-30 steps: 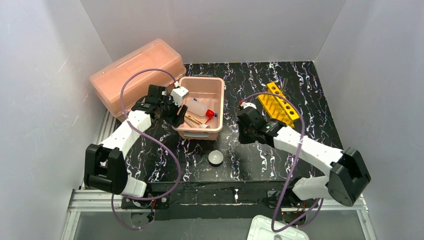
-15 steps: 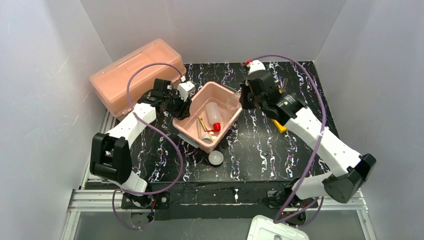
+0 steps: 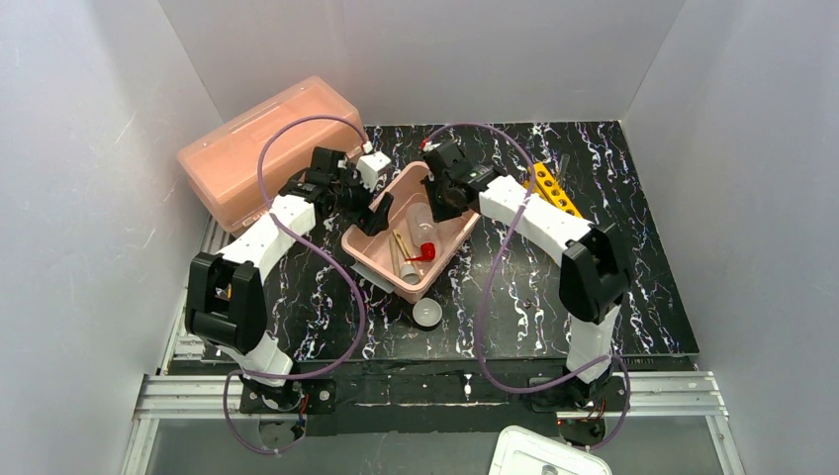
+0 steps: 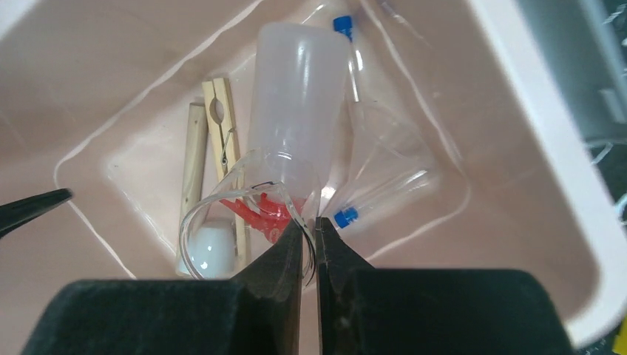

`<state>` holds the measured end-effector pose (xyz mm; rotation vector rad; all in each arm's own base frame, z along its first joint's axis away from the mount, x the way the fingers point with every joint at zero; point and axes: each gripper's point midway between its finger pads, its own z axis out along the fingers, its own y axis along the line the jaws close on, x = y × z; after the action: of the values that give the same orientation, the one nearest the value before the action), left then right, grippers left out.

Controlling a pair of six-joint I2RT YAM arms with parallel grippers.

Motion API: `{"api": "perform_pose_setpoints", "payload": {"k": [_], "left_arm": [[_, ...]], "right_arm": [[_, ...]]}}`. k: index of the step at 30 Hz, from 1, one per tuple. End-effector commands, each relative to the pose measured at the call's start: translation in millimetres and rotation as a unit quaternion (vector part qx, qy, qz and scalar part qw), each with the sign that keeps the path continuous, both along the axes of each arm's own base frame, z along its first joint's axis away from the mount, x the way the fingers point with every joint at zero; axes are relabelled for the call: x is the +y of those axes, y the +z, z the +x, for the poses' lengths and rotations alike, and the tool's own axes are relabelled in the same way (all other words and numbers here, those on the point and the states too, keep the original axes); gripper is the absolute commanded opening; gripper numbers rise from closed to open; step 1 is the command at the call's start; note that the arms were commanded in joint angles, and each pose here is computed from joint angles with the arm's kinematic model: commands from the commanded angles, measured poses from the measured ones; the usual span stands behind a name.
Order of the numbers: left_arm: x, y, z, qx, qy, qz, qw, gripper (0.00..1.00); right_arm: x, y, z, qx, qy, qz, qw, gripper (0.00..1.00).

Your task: Organize the chemistry lab equipment

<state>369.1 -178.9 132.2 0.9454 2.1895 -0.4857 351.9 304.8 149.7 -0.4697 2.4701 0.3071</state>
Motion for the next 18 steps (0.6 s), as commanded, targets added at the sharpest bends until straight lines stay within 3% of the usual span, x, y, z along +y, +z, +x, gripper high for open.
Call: {"api": "perform_pose_setpoints", "payload": {"k": [1, 8, 18], "left_arm": [[-1.7, 65.1, 5.3, -0.054, -0.002, -0.025, 0.998, 0.96], [4.6, 83.5, -6.6, -0.061, -0.006, -0.028, 0.998, 0.95], [32.4, 78.1, -25.3, -0.085, -0.001, 0.031, 0.996, 0.98]], "right_arm": [[33.6, 31.7, 17.8, -0.027, 0.026, 0.069, 0.997, 0.01], [55.4, 20.5, 21.5, -0.005, 0.038, 0.088, 0.995, 0.01], [63.7, -35.3, 16.3, 0.061, 0.036, 0.068, 0.995, 0.05]]}}
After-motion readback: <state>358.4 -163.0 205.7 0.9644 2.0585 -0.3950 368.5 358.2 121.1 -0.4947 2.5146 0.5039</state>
